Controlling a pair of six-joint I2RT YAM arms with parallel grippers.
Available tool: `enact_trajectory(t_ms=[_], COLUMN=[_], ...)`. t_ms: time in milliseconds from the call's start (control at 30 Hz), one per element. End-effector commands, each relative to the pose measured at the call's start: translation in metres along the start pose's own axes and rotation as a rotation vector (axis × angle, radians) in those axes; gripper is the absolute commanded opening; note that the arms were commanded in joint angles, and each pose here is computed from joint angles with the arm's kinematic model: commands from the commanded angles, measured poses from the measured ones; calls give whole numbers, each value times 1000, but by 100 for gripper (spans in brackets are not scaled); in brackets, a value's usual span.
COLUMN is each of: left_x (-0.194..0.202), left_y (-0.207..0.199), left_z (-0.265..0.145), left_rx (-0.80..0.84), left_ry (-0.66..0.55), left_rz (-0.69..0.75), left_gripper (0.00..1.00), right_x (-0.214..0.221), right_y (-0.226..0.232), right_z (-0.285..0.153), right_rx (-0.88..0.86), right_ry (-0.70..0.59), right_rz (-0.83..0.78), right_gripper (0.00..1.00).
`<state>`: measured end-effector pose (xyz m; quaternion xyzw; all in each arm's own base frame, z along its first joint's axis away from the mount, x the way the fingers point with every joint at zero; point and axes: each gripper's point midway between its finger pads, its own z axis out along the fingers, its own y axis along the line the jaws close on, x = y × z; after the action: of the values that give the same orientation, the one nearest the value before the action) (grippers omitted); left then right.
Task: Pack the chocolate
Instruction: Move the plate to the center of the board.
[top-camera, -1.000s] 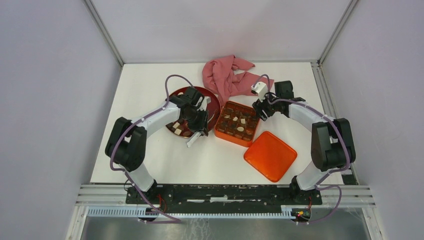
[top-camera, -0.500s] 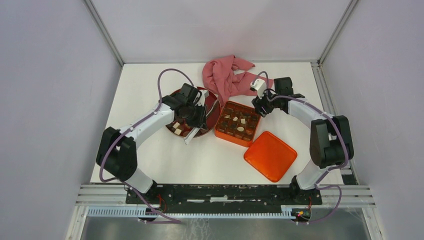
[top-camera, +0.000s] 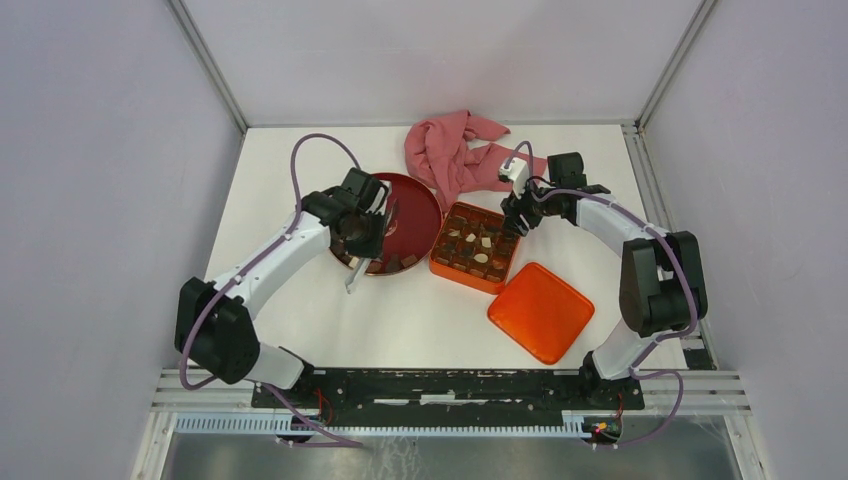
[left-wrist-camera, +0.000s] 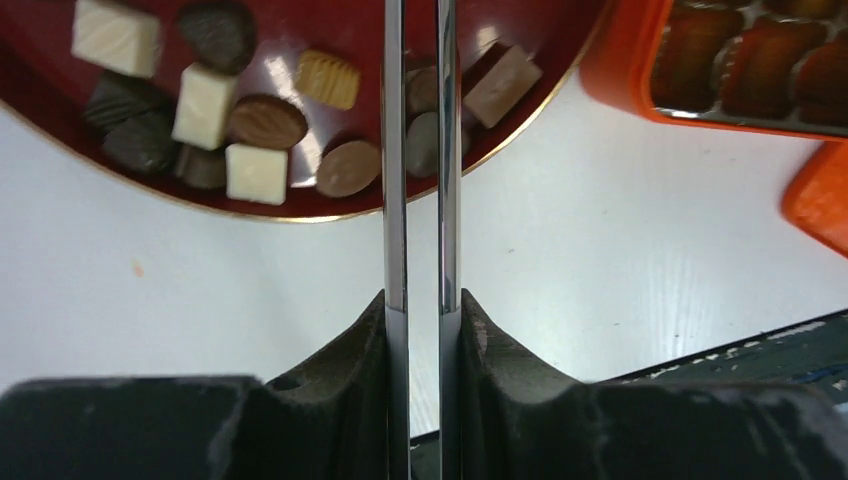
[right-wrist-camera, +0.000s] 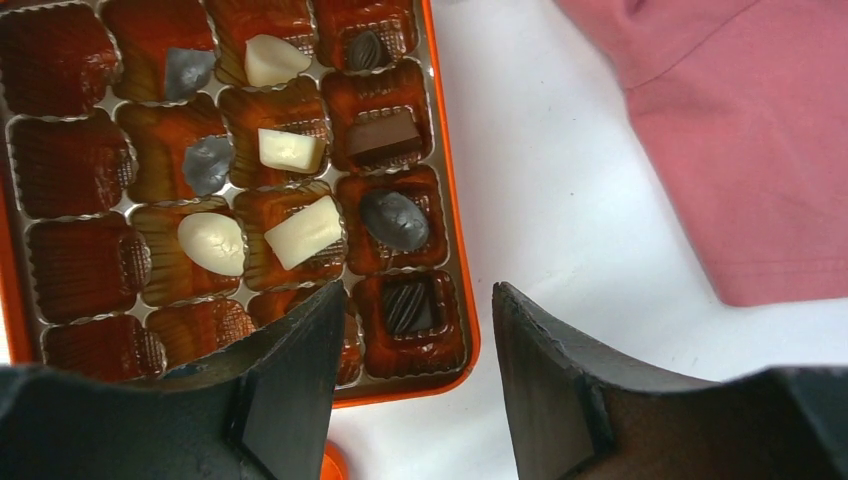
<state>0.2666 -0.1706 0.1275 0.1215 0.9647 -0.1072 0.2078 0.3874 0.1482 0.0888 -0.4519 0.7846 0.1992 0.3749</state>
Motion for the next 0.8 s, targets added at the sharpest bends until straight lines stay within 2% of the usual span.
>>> enact_trajectory(t_ms=[0,67,267,400,600,767], left_x=[1,7,3,5,7,7], left_y=[29,38,59,64,70,77], left_z=[-22,-20,-15,-12,-6,-5], left_rx=[-122,-148,-198,-205,-224,-264], left_ry=[3,29,62,97,135,146], left_rz=[-2,-20,6,29,21,30], left_gripper=[14,17,20,30,35,46], right_x=[-26,-27,-30,-32,-34,-33], right_y=[5,8,13,14,14,15], right_z=[-10,-12,-16,-19,-20,-19], right_rx=[-21,-29,-37,-36,-35,-41], right_ry=[-71,-80,-96,-100,-104,-104], right_rz=[-28,-29,-38,-48,-53,-52], right_gripper=[62,62,62,62,62,62])
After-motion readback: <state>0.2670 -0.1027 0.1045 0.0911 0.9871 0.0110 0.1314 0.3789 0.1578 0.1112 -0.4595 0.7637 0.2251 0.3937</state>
